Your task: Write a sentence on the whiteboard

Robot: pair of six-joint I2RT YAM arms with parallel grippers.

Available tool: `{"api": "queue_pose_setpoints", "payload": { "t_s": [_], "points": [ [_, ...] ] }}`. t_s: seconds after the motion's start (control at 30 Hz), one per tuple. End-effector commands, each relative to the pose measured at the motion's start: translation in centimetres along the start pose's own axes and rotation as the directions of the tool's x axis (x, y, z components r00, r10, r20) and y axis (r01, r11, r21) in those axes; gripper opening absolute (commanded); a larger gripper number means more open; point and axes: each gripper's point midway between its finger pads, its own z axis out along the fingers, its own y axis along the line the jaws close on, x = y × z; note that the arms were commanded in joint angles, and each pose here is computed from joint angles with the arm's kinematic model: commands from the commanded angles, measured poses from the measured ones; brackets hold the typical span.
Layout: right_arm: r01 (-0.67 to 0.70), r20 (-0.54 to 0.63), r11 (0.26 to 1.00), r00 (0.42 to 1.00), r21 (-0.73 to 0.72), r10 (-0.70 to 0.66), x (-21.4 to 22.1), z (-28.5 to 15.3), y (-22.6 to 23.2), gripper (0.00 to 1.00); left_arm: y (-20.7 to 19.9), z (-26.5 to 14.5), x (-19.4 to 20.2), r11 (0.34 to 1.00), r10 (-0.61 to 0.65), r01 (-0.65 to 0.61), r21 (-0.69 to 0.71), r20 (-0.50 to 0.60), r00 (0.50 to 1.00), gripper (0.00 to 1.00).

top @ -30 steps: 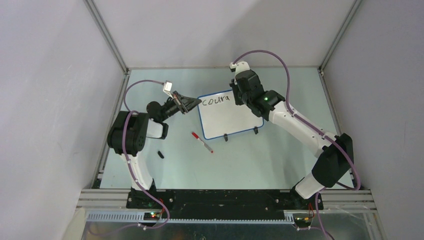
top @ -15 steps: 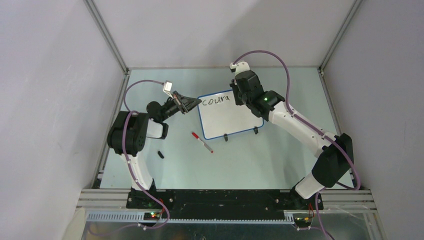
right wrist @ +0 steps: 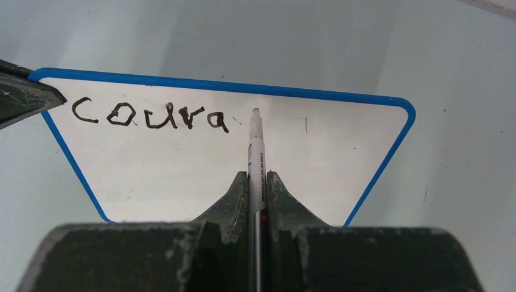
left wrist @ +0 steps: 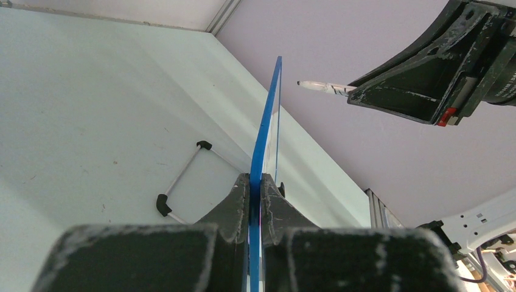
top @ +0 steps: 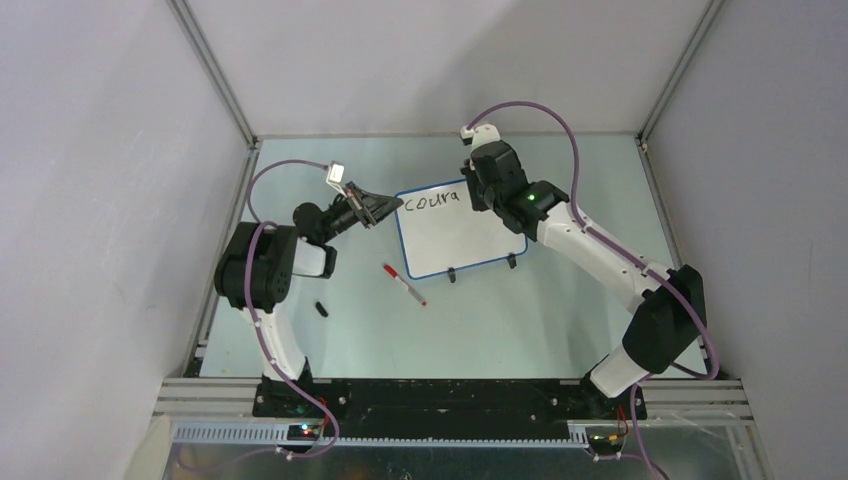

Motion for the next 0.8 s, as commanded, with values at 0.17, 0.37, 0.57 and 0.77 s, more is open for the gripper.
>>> {"api": "queue_pose_setpoints", "payload": {
  "t_s": [0.17, 0.37, 0.57, 0.77],
  "points": [
    [0.004, -0.024, 0.999, 1.0, -0.052, -0.005, 0.53, 0.72, 1.01, 0.0, -2.21, 0.23, -1.51, 0.994, 0.096, -0.098, 0.058, 0.035, 0.995, 0.0],
    [0.008, -0.044, 0.999, 0.999, -0.048, -0.01, 0.96, 1.2, 1.1, 0.0, -2.27, 0.22, -1.56, 0.993, 0.097, -0.099, 0.059, 0.035, 0.995, 0.0],
    [0.009, -0.049, 0.999, 0.999, -0.041, -0.011, 1.08, 1.29, 0.95, 0.0, -2.31, 0.24, -1.55, 0.993, 0.098, -0.1, 0.06, 0.035, 0.995, 0.0],
    [0.006, -0.049, 1.0, 0.999, -0.03, -0.007, 0.99, 1.36, 0.65, 0.0, -2.25, 0.22, -1.53, 0.993, 0.098, -0.1, 0.059, 0.034, 0.995, 0.0]
  ]
}}
